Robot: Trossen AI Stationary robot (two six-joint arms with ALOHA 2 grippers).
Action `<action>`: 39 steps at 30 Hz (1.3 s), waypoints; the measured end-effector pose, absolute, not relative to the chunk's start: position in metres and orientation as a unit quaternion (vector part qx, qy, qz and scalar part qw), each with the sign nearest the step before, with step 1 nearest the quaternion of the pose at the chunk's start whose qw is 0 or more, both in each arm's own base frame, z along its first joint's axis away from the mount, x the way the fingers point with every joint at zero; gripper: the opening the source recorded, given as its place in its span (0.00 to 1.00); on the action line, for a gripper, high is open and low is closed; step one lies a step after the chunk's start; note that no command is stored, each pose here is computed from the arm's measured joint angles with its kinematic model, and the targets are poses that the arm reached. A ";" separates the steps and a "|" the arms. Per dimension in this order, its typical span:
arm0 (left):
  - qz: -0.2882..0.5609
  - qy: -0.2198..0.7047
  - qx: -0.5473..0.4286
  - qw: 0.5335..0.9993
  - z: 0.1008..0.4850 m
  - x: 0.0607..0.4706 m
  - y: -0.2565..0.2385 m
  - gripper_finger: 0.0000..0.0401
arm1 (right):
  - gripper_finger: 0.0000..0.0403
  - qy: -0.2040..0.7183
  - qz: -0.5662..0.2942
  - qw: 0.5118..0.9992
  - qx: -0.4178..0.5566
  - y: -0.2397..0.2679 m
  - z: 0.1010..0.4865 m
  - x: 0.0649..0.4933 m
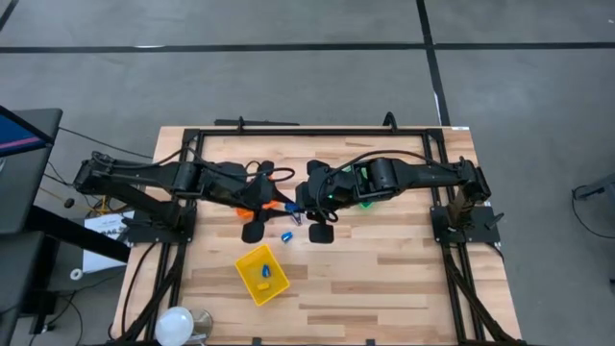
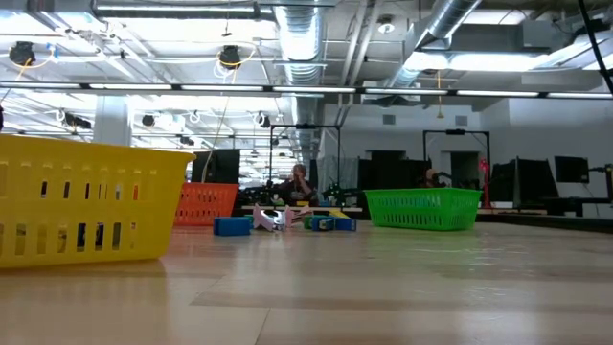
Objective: Pick and place Stapler, Stapler remover, tape
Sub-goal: Put the blue stapler into the yellow basket
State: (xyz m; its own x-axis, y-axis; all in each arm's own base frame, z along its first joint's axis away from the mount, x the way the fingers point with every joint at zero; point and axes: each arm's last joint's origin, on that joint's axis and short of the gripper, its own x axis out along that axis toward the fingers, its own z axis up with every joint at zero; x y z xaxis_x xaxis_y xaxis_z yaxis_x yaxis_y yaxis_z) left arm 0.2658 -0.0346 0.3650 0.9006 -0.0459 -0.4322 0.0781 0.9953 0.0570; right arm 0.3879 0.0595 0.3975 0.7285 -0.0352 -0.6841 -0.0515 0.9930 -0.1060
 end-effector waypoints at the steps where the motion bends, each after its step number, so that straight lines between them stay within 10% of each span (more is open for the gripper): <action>1: -0.032 0.221 0.036 0.974 0.365 0.266 -0.035 0.26 | 0.14 0.368 0.004 0.928 -0.059 0.059 0.397 0.388; 26: -0.032 0.222 0.037 0.974 0.365 0.266 -0.035 0.17 | 0.15 0.369 0.006 0.927 -0.062 0.059 0.397 0.388; 39: -0.032 0.223 0.036 0.974 0.365 0.266 -0.035 0.17 | 0.44 0.368 0.005 0.928 -0.060 0.060 0.397 0.388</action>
State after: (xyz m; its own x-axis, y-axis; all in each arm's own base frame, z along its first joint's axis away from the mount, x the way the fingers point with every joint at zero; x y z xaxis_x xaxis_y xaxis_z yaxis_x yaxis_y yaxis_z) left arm 0.2655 -0.0346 0.3647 0.8985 -0.0470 -0.4364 0.0794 0.9953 0.0564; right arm 0.3879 0.0598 0.3974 0.7290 -0.0346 -0.6837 -0.0535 0.9928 -0.1073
